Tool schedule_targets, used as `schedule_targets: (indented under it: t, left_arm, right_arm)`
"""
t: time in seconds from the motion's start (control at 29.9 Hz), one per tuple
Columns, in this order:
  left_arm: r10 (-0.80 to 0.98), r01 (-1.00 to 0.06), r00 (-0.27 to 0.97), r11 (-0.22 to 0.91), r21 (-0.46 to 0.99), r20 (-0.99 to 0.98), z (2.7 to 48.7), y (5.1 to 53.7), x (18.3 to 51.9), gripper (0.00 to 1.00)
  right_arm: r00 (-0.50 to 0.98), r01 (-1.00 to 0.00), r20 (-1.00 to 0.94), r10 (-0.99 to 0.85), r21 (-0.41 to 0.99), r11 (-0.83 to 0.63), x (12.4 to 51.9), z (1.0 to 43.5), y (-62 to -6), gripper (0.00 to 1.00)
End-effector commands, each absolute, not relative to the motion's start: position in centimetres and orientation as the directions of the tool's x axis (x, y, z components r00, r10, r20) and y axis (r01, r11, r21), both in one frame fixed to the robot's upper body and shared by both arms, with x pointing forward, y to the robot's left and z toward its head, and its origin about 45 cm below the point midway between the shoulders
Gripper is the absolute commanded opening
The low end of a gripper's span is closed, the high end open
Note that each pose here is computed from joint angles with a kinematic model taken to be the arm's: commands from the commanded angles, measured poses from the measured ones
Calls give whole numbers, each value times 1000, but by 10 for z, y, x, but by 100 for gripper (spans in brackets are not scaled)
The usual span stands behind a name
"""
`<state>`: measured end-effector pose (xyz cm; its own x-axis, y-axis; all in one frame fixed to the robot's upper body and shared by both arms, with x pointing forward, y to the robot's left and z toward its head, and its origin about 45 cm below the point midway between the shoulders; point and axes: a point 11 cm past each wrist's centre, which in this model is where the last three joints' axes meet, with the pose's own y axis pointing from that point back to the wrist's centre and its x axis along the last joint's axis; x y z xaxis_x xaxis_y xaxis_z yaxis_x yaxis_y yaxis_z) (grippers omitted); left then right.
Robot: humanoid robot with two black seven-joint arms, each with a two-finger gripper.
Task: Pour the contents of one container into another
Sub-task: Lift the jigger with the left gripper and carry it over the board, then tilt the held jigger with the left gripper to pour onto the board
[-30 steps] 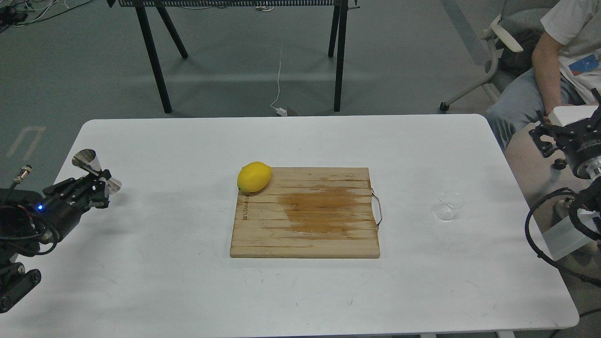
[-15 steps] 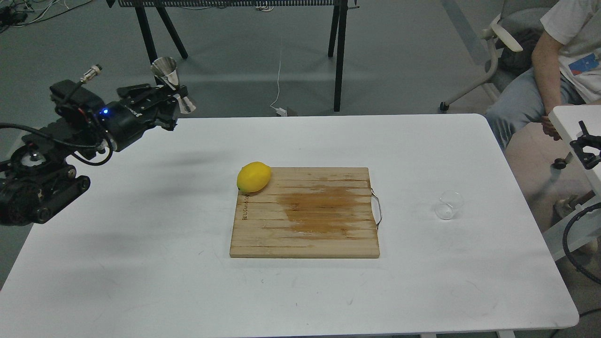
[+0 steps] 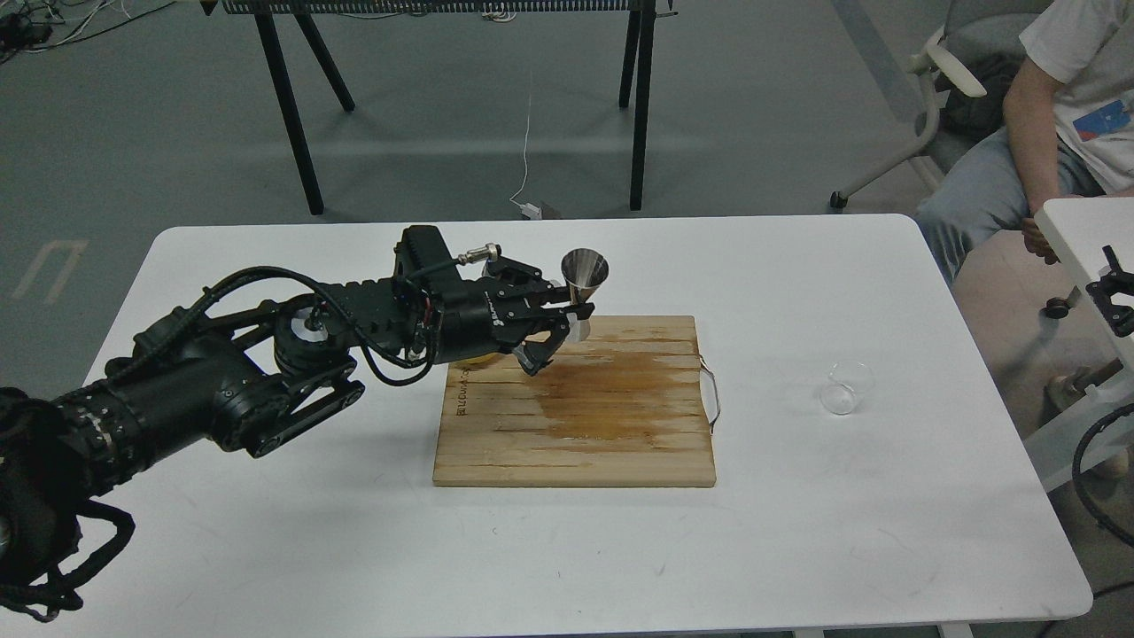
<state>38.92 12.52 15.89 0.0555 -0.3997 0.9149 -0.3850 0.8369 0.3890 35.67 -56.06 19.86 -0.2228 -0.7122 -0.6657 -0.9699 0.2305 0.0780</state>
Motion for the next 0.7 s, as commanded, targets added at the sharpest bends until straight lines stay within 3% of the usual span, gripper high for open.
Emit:
schedule_targets:
  t: [0.0, 0.13, 0.27, 0.67]
  left_arm:
    - [-422, -358, 100, 830, 429, 901, 130, 119, 374, 5]
    - [-412, -350, 131, 832, 431, 902, 116, 115, 364, 6]
    - [-444, -392, 155, 792, 468, 882, 106, 133, 373, 6]
    - [-453, -422, 170, 769, 480, 875, 90, 121, 376, 8]
  right_arm:
    - [-223, -970, -665, -712, 78, 231, 357, 199, -561, 99]
    - [-227, -969, -664, -713, 82, 232, 355, 197, -561, 99]
    - [-233, -968, -664, -711, 90, 233, 353, 193, -561, 99]
    - [-226, -970, -671, -706, 89, 226, 355, 191, -556, 99]
